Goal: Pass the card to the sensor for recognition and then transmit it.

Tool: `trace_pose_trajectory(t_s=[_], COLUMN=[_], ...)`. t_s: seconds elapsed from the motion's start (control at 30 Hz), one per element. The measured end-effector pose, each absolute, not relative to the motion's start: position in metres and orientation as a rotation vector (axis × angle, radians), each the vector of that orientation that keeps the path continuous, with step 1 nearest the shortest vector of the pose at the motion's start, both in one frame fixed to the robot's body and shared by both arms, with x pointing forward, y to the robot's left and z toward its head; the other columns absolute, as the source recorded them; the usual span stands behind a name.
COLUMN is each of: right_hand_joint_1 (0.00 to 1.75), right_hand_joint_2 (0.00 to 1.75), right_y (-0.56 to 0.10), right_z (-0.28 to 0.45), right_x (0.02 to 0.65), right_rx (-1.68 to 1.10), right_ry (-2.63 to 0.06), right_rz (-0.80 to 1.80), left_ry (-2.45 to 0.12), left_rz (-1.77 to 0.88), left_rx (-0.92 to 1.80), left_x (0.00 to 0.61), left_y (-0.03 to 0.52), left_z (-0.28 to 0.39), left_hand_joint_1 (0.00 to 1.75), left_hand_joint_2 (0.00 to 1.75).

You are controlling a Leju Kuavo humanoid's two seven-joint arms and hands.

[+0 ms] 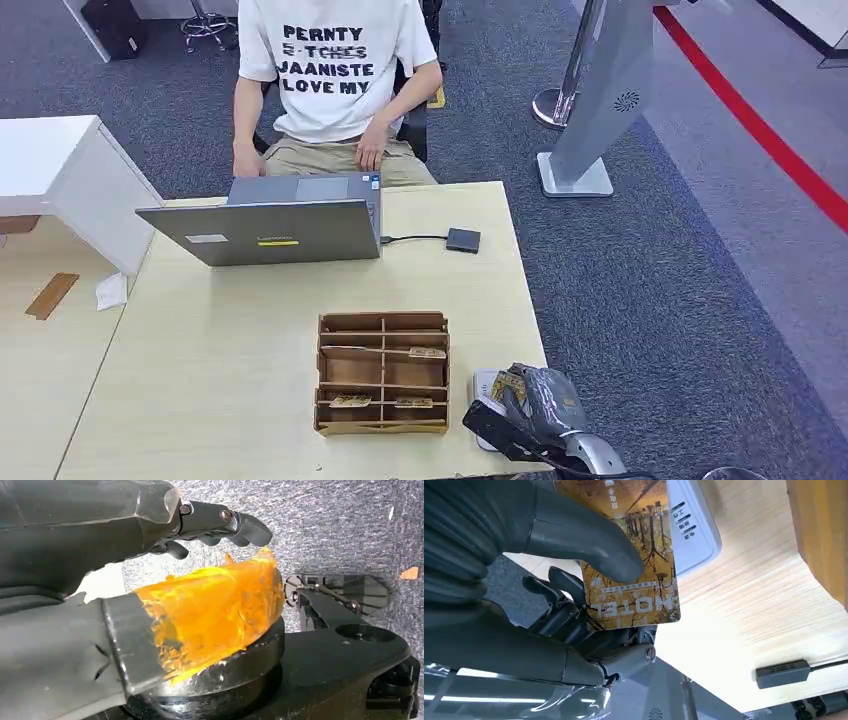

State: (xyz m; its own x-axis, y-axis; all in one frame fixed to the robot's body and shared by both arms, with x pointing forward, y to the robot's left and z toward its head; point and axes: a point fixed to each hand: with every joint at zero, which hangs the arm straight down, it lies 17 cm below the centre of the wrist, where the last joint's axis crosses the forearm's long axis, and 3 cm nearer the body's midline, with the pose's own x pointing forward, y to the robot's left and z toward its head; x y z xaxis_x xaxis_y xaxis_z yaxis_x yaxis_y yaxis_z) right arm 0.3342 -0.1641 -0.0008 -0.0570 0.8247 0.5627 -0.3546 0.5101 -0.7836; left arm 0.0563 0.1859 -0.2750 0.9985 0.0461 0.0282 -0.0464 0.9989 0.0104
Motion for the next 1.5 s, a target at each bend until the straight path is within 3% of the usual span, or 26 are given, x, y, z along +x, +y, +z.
trace_pose_trajectory(t_s=[1.5], right_hand_joint_1=[1.75], right_hand_joint_2=[1.75], right_y=[-0.1642], right_z=[-0.0011], right_x=[0.3339], right_rx=[-0.467], right_ry=[-1.293], right_rz=[1.02], left_ry=[-0.027], left_rz=[0.046], left_rx=[0.013], left_x=[0.0561], left_y=[0.1862], left_z=[-0.275], left_hand_joint_1=[0.0], left_hand_joint_2=[0.0])
